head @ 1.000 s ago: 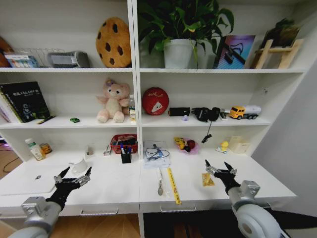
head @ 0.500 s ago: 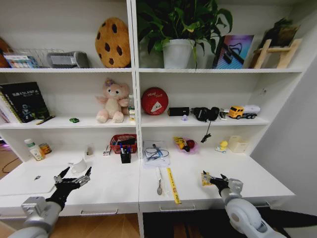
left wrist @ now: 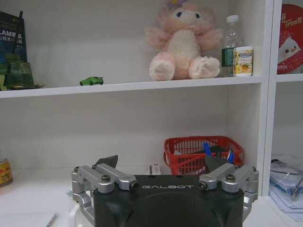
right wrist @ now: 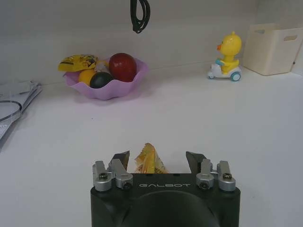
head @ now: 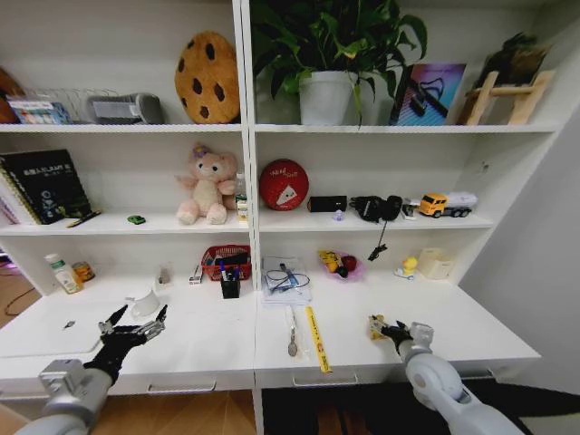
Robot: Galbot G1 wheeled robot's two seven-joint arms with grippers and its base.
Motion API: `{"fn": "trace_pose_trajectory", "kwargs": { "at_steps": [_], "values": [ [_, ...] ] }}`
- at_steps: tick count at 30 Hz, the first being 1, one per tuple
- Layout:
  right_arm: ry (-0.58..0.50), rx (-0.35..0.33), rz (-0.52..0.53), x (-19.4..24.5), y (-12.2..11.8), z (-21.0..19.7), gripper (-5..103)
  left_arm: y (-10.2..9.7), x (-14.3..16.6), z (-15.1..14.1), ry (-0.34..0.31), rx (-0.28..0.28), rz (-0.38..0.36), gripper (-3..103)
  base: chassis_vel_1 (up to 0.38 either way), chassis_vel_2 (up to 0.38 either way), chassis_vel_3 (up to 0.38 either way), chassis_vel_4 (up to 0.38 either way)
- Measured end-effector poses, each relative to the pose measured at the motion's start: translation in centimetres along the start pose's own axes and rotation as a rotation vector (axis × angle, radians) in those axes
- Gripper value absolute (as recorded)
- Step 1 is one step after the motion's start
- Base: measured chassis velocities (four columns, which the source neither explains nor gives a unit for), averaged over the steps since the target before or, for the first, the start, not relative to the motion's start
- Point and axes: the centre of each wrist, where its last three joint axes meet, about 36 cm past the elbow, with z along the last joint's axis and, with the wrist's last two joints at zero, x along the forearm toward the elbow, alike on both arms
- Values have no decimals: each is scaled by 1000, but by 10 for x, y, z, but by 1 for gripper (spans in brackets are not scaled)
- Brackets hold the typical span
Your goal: Organize the objects on the table.
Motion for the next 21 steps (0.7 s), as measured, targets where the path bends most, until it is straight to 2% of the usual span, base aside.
{"fn": "trace_pose_trajectory", "kwargs": {
  "at_steps": [1,2,4,5,7,8,10,11,13,14,17,21],
  "values": [
    [0,2,-8,-1,3,2,62,0,0,0,0,0,0,100,0,0,0,0],
    [0,2,-8,-1,3,2,62,0,0,0,0,0,0,100,0,0,0,0],
    [-1,4,-16,-2,7,3,51,0,0,0,0,0,0,100,0,0,0,0],
    [-1,4,-16,-2,7,3,51,0,0,0,0,0,0,100,0,0,0,0],
    [-3,3,-19,-3,8,3,41,0,0,0,0,0,0,100,0,0,0,0],
    [-3,3,-19,-3,8,3,41,0,0,0,0,0,0,100,0,0,0,0],
    [-5,3,-18,-3,8,3,30,0,0,0,0,0,0,100,0,0,0,0],
    [-5,3,-18,-3,8,3,30,0,0,0,0,0,0,100,0,0,0,0],
    [-7,3,-16,-3,8,4,19,0,0,0,0,0,0,100,0,0,0,0],
    [-7,3,-16,-3,8,4,19,0,0,0,0,0,0,100,0,0,0,0],
    [-4,1,-11,-3,8,6,3,0,0,0,0,0,0,100,0,0,0,0],
    [-13,1,-13,-1,8,4,1,0,0,0,0,0,0,100,0,0,0,0]
  ]
}}
